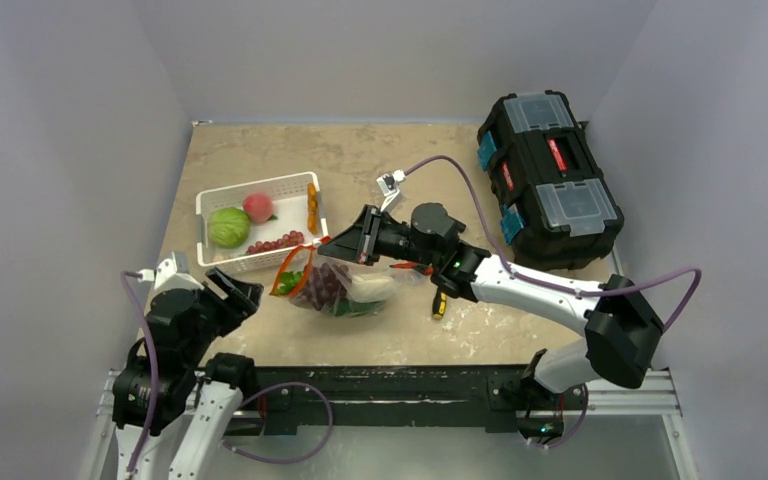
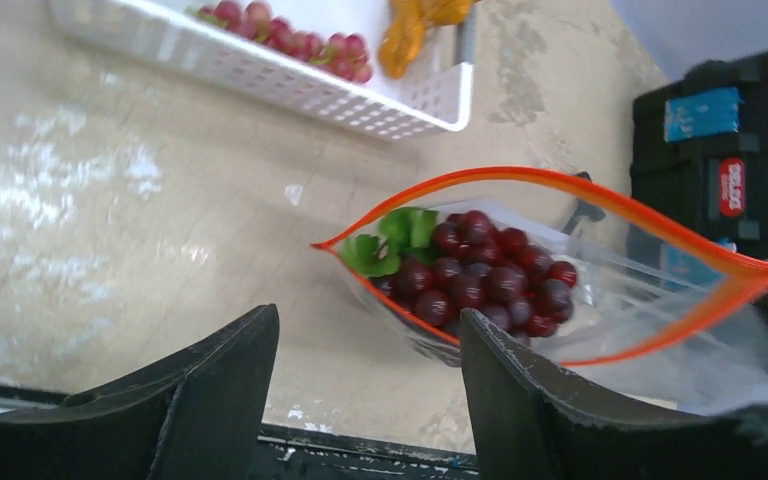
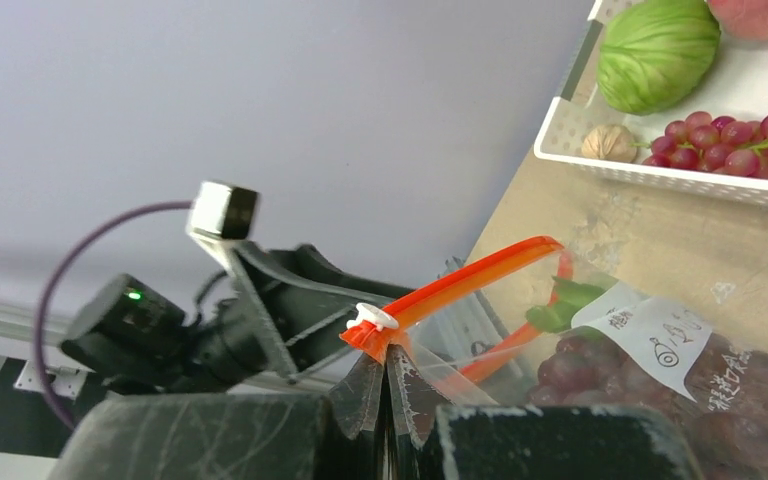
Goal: Place the food in the zip-top bag and seal the zipper
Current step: Place the fake fruit in the zipper food storage bag, then adjust the zipper food storage bag at the center of the board.
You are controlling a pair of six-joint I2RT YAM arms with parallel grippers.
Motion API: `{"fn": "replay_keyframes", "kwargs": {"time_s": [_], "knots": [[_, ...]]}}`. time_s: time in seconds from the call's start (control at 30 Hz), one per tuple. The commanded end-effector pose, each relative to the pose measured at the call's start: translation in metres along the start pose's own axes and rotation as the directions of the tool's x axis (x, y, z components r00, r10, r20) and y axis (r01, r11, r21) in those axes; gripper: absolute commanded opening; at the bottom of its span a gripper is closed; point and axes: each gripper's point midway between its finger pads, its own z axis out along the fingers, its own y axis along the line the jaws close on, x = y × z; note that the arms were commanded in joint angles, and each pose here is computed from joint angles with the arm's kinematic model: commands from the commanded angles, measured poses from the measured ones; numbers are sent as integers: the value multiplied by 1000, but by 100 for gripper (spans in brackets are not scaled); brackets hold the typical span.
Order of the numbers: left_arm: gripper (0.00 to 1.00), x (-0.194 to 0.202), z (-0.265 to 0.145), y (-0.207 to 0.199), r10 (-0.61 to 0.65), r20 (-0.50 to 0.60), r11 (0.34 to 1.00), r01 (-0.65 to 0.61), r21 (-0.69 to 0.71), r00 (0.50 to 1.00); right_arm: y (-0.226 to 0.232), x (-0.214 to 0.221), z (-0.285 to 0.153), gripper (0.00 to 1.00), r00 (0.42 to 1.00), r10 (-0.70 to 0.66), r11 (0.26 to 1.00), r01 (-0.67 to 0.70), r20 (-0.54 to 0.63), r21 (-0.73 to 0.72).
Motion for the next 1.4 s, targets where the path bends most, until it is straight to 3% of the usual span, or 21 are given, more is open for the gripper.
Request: {"fn": "replay_keyframes", "kwargs": {"time_s": [0.0,0.13,0.3,0.4,0.6,0.77,0.93,1.07,1.23,1.37], "knots": [[65,32,12,40,-311,10,932,307,-192,951,41,-27,-9,0,994,-61,993,69,91,-97],[60,39,32,34,-462,33,878,462,-129,886,45,-28,-12,0,993,-74,991,83,95,-103],[47,44,50,15,-523,-31,851,520,-68,852,47,-29,-15,0,991,-85,991,95,103,-99],[47,47,55,13,-532,-51,846,527,-83,845,49,-30,-16,0,990,-91,989,102,105,-106],[63,46,59,7,-575,-62,818,570,-72,816,49,-28,-16,0,991,-94,988,104,97,-113],[59,50,71,-11,-613,-140,788,616,-25,778,47,-25,-14,0,992,-91,988,101,86,-119],[29,58,77,-21,-605,-208,789,615,-22,769,47,-25,-16,0,992,-96,988,105,86,-116],[1,48,73,-17,-574,-158,814,580,-8,803,42,-23,-15,0,992,-105,989,112,76,-100],[0,24,57,-25,-455,-111,888,460,24,884,17,-15,-13,0,967,-253,967,253,5,1],[0,11,48,-43,-358,-135,926,370,75,924,-14,-9,-12,0,900,-416,896,430,-130,107]]}}
